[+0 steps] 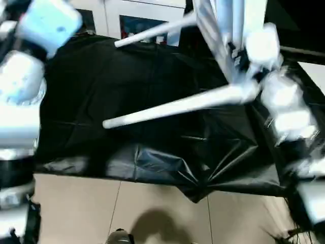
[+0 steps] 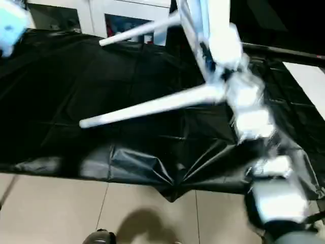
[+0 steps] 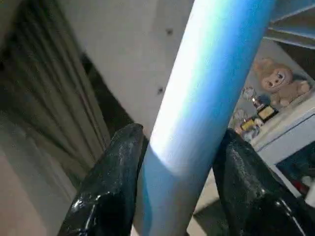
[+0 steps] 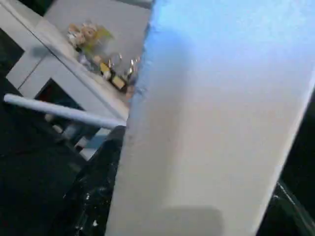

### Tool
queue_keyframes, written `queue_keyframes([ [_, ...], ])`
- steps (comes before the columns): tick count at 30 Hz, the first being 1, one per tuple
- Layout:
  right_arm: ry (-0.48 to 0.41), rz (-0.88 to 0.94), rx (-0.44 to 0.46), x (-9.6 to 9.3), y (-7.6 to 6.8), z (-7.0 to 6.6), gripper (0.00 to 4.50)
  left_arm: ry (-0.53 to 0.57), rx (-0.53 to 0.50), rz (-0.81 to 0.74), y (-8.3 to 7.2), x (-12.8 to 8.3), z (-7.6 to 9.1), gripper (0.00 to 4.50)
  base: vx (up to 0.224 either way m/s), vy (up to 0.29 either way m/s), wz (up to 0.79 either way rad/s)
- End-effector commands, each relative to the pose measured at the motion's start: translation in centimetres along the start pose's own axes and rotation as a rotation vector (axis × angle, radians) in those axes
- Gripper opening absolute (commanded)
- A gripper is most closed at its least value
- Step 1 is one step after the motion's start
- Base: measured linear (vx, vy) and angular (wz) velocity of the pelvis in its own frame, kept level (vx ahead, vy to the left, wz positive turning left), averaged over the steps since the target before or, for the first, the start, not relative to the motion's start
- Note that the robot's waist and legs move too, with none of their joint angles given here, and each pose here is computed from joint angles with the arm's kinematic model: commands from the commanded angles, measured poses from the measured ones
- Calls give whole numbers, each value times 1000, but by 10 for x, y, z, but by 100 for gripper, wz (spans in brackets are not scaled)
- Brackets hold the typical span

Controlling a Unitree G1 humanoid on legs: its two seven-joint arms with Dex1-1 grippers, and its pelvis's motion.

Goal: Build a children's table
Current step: Flip table

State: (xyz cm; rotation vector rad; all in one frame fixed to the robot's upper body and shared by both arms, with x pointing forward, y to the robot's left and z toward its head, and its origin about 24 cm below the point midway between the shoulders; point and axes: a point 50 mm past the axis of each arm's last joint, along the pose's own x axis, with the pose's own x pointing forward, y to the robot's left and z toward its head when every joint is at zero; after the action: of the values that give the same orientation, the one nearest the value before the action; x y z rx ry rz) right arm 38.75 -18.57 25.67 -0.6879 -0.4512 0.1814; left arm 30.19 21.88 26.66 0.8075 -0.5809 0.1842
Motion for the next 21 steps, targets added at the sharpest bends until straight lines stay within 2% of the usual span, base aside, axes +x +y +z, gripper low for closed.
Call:
queue_keyframes([
  [1, -304, -26, -150, 11, -18, 65, 204, 65, -135, -141, -36, -11, -9, 200, 0, 0, 0],
  [2, -330, -20, -193, 16, -24, 76, 204, 104, -195, -152, -47, -20, -13, 197, 0, 0, 0],
  [3, -344, -23, -202, 18, -27, 81, 204, 121, -218, -155, -53, -24, -15, 194, 0, 0, 0],
  [6, -364, -40, -215, 21, -31, 88, 204, 152, -251, -161, -61, -30, -19, 184, 0, 0, 0],
  [11, -411, -41, -306, 29, -38, 107, 204, 242, -347, -205, -86, -45, -28, 163, 0, 0, 0],
  [12, -425, -9, -326, 32, -38, 112, 204, 281, -386, -242, -97, -49, -30, 163, 0, 0, 0],
  [17, -426, 78, -340, 38, -31, 114, 204, 315, -430, -286, -110, -54, -30, 152, 0, 0, 0],
  [21, -424, 112, -359, 41, -24, 113, 204, 313, -421, -284, -111, -52, -30, 150, 0, 0, 0],
])
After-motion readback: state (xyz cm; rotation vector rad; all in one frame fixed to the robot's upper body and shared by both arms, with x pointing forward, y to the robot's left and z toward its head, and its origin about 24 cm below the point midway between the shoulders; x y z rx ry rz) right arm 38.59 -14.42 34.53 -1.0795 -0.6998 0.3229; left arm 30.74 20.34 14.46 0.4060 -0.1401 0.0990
